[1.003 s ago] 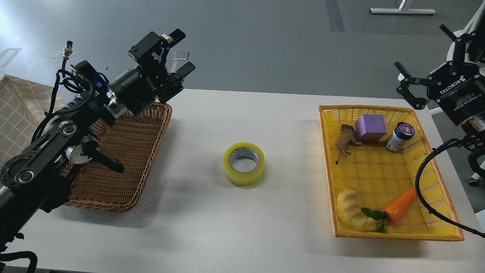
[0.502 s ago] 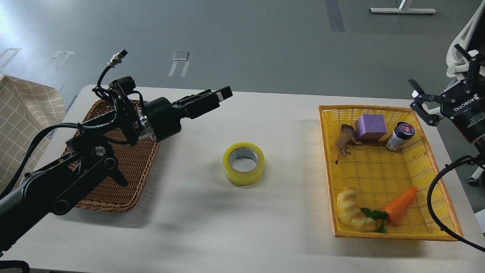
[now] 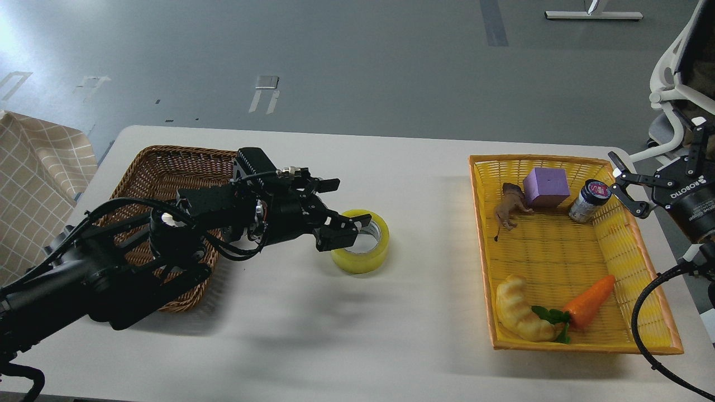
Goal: Place and transfer tape with both arms
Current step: 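Reach the left gripper over the basket toward the tape roll, then grasp the tape roll's rim with the left gripper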
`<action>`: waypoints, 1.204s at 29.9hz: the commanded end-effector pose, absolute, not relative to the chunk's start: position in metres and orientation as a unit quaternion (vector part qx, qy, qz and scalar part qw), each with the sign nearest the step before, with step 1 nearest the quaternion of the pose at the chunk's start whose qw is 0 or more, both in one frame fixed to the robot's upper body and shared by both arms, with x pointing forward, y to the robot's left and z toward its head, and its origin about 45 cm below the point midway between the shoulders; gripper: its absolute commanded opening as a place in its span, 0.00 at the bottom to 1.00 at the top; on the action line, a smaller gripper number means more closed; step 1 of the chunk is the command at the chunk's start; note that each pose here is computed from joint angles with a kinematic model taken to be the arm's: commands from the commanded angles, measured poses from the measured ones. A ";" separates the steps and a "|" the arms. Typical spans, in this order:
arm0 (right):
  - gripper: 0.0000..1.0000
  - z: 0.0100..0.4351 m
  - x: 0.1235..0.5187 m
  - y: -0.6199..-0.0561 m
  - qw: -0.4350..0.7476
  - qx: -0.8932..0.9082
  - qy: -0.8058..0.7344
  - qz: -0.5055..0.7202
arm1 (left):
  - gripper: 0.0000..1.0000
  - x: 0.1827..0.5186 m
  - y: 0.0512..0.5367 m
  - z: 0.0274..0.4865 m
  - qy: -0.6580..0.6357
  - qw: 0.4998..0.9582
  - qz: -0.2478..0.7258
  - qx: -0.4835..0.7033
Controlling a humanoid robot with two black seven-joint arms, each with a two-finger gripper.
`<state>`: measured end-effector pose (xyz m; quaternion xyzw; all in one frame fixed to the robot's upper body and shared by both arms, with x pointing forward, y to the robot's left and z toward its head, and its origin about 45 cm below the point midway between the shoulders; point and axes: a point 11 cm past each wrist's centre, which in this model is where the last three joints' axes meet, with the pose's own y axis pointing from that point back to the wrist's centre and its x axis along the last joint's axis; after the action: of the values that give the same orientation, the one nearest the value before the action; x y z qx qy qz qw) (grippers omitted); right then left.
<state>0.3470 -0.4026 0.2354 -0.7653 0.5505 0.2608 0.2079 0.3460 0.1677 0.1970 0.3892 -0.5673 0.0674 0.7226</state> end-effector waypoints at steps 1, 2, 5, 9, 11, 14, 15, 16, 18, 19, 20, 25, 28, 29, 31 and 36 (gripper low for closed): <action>0.99 0.233 0.345 -0.403 0.206 -0.764 0.552 0.264 | 0.98 0.353 0.173 0.187 -0.566 0.699 0.061 0.432; 0.99 0.232 0.345 -0.403 0.205 -0.764 0.552 0.263 | 0.98 0.353 0.172 0.186 -0.566 0.700 0.060 0.433; 0.99 0.229 0.343 -0.403 0.203 -0.763 0.553 0.266 | 0.97 0.356 0.178 0.181 -0.554 0.698 0.050 0.451; 0.99 0.227 0.341 -0.403 0.202 -0.762 0.554 0.269 | 0.90 0.361 0.189 0.174 -0.515 0.708 0.032 0.481; 0.99 0.227 0.341 -0.404 0.202 -0.761 0.554 0.269 | 0.90 0.360 0.188 0.174 -0.503 0.718 0.031 0.479; 0.99 0.221 0.339 -0.402 0.202 -0.759 0.554 0.276 | 0.90 0.363 0.178 0.181 -0.497 0.731 0.037 0.466; 0.99 0.221 0.339 -0.401 0.203 -0.759 0.554 0.277 | 0.90 0.363 0.174 0.181 -0.494 0.735 0.037 0.462; 0.99 0.219 0.339 -0.400 0.202 -0.759 0.553 0.278 | 0.90 0.363 0.171 0.181 -0.491 0.739 0.036 0.459; 0.99 0.216 0.338 -0.397 0.206 -0.757 0.552 0.282 | 0.90 0.362 0.164 0.180 -0.481 0.749 0.033 0.455; 0.99 0.215 0.338 -0.395 0.206 -0.757 0.551 0.284 | 0.90 0.364 0.161 0.182 -0.478 0.752 0.032 0.453; 0.99 0.214 0.338 -0.395 0.204 -0.758 0.550 0.285 | 0.90 0.366 0.156 0.185 -0.481 0.752 0.033 0.449; 0.99 0.210 0.335 -0.396 0.202 -0.755 0.553 0.289 | 0.90 0.373 0.156 0.178 -0.470 0.754 0.039 0.458; 0.99 0.210 0.335 -0.396 0.202 -0.755 0.553 0.289 | 0.90 0.374 0.153 0.168 -0.458 0.758 0.040 0.463; 0.99 0.210 0.334 -0.396 0.201 -0.755 0.553 0.290 | 0.90 0.374 0.154 0.166 -0.456 0.759 0.040 0.464; 0.99 0.209 0.334 -0.395 0.202 -0.754 0.553 0.291 | 0.88 0.373 0.156 0.162 -0.453 0.757 0.036 0.469; 0.99 0.208 0.333 -0.395 0.201 -0.754 0.553 0.292 | 0.79 0.373 0.161 0.153 -0.446 0.754 0.032 0.481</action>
<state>0.3338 -0.3955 0.2090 -0.7547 0.5528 0.2904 0.2013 0.3727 0.1584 0.1569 0.4755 -0.4496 0.0323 0.7555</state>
